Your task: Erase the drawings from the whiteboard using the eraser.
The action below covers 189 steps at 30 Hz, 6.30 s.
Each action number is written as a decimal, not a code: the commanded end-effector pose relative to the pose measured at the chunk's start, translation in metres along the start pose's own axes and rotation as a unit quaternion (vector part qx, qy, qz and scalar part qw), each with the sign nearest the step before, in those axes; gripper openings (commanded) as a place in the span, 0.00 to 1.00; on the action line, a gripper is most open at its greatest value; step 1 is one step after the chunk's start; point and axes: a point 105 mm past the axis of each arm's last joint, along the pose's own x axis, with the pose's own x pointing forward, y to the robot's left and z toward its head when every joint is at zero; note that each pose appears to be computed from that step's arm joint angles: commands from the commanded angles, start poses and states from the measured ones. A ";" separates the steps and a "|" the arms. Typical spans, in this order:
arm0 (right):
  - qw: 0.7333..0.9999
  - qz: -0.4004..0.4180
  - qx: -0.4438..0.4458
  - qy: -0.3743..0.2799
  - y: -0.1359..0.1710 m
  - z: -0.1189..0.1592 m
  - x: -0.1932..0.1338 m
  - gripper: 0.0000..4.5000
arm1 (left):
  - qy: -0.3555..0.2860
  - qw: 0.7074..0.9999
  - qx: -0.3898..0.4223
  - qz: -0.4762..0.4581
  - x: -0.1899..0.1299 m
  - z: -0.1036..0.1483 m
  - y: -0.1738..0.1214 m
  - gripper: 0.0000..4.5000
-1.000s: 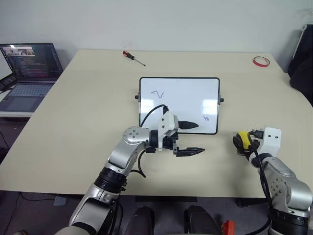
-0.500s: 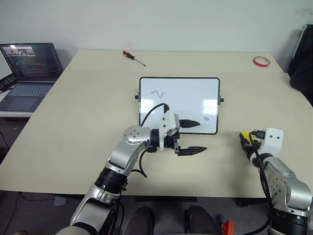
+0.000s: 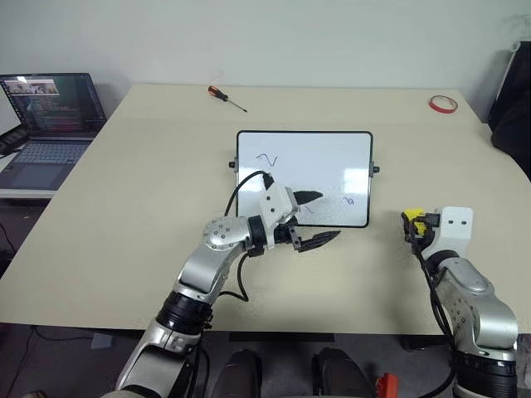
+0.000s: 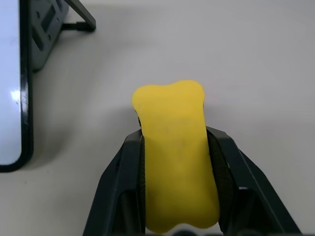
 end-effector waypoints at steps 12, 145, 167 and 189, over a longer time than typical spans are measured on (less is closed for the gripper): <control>0.977 0.103 -0.029 -0.183 0.059 0.071 0.004 0.29 | 0.014 0.998 0.019 0.060 -0.005 -0.011 0.000 1.00; 0.904 0.328 -0.162 -0.221 0.245 0.127 0.073 0.29 | -0.026 0.921 -0.032 0.386 -0.077 -0.006 0.056 1.00; 0.876 0.406 -0.231 -0.120 0.265 0.073 0.067 0.29 | -0.043 0.919 -0.030 0.390 -0.071 0.002 0.058 1.00; 0.847 0.427 -0.306 -0.081 0.243 0.057 0.076 0.29 | -0.021 0.920 -0.057 0.388 -0.084 -0.012 0.033 1.00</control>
